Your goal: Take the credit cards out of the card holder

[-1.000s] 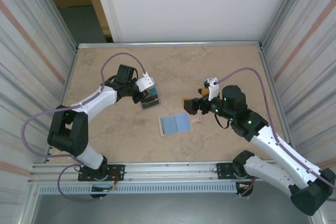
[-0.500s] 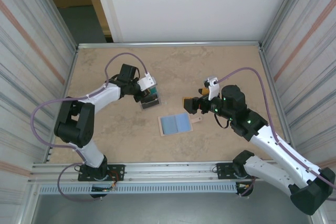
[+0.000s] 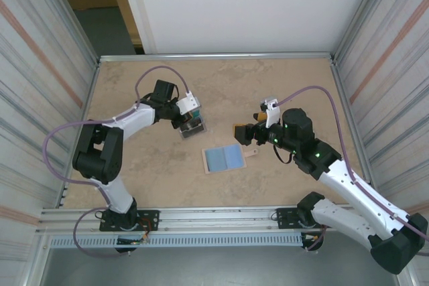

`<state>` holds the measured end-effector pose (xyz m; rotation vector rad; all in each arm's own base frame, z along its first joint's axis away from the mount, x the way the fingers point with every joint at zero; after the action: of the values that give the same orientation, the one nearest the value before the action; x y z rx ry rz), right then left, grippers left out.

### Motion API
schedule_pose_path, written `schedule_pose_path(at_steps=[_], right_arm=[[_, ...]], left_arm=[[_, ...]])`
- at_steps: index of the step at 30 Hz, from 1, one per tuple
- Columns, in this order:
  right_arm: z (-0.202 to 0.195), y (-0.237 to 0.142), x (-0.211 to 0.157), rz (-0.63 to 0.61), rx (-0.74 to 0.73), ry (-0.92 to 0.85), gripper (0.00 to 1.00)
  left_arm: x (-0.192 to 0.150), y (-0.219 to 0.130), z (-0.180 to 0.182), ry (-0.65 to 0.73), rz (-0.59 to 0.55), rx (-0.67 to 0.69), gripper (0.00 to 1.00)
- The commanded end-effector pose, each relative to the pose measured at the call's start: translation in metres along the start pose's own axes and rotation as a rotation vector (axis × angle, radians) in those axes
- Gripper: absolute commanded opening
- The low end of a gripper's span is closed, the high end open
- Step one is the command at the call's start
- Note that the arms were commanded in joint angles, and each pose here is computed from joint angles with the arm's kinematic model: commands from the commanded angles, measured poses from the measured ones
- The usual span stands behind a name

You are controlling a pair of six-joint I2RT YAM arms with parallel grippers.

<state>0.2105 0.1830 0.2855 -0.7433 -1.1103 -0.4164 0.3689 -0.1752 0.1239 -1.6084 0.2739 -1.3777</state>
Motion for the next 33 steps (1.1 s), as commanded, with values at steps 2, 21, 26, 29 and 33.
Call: schedule_pose_path(at_steps=[2,21,26,29,33], right_arm=[[-0.001,-0.001,0.007,-0.027,-0.008,0.018,0.99],[-0.006,0.004,0.0,0.016,-0.04,0.053,0.99],[-0.006,0.01,-0.007,0.058,-0.043,0.073,0.99],[-0.01,0.016,-0.016,0.114,-0.082,0.094,1.0],[-0.01,0.026,-0.033,0.248,-0.157,0.105,0.92]], left_arm=[[0.002,-0.002,0.008,0.011,0.008,0.015,0.12],[0.024,-0.051,0.019,0.004,-0.06,0.205,0.2],[0.029,-0.073,0.022,-0.015,-0.069,0.321,0.29],[0.036,-0.088,0.012,-0.023,-0.107,0.359,0.61],[0.046,-0.112,-0.005,-0.075,-0.173,0.441,0.89]])
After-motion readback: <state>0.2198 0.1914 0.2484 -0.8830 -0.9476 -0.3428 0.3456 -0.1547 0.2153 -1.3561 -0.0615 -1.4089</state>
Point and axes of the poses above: each hand's point on the last joint's axis, 136 mm out from that joint toward the fingers, its own y axis out along the fingers, its own z axis along the line the jaws close on, x = y × z, the point moved 5 cm from there along -y, back along the fingers, and after that the axes turned 8 degrees about -y, right-handed, at the moved point
